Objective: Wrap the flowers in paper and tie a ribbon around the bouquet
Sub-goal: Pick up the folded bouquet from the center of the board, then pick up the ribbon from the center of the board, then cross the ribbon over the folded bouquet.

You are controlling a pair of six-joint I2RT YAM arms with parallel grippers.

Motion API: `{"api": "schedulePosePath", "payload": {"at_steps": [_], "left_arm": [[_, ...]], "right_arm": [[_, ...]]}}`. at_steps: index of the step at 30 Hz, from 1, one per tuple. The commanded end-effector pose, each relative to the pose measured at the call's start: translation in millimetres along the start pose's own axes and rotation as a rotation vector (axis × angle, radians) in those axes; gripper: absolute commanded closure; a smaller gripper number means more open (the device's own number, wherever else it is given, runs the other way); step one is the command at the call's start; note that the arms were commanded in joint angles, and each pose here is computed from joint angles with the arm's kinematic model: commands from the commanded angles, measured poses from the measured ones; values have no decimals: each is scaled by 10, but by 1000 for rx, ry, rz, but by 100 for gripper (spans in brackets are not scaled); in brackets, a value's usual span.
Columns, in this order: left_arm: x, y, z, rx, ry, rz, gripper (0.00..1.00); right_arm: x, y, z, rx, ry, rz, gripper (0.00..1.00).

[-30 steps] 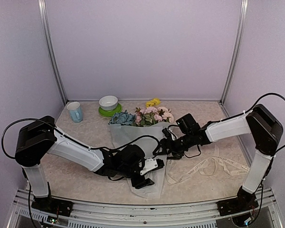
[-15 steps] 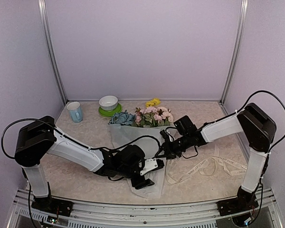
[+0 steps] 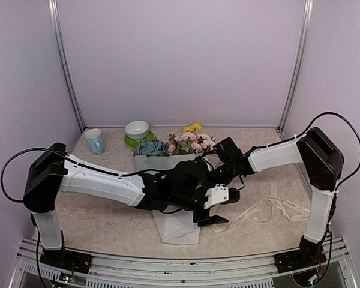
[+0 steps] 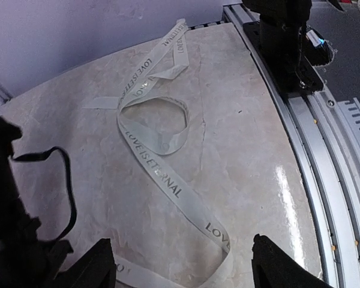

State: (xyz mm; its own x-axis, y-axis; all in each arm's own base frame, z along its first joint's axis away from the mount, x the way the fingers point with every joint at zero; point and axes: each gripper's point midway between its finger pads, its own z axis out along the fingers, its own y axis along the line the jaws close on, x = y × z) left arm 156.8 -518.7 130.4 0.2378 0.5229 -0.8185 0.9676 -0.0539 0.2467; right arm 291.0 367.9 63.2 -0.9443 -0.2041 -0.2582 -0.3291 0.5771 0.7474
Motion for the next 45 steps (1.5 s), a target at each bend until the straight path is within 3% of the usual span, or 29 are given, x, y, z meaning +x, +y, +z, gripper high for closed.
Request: {"api": "schedulePosePath", "payload": {"at_steps": [1, 7, 13, 16, 20, 23, 27, 30, 35, 41, 45], "left_arm": [[445, -542, 293, 223, 146, 108, 21], [698, -590, 522, 218, 239, 115, 17], [997, -492, 665, 131, 357, 76, 29], [1067, -481, 656, 110, 388, 35, 53], [1175, -503, 553, 85, 442, -28, 100], [1139, -610, 359, 99, 456, -79, 100], [708, -1122, -63, 286, 325, -101, 100], [548, -1177, -348, 316, 276, -184, 100], [796, -1290, -698, 343, 377, -278, 100], [1467, -1557, -975, 360, 608, -442, 100], [1482, -1532, -977, 369, 609, -524, 100]], "right_arm": [[-4, -49, 49, 24, 27, -32, 100], [-37, -40, 64, 25, 31, -39, 100], [-90, -14, 10, 51, 19, -61, 100], [-114, 3, -16, 61, 14, -68, 100], [-154, 35, -41, 69, 14, -79, 100], [-160, 41, -57, 81, 21, -85, 100], [-204, 114, -85, 68, 24, -93, 100], [-269, 187, -90, 54, 26, -102, 100], [-304, 176, -68, 58, 38, -101, 100], [-329, 199, -80, 60, 41, -104, 100], [-380, 190, -114, 63, 32, -101, 100]]}}
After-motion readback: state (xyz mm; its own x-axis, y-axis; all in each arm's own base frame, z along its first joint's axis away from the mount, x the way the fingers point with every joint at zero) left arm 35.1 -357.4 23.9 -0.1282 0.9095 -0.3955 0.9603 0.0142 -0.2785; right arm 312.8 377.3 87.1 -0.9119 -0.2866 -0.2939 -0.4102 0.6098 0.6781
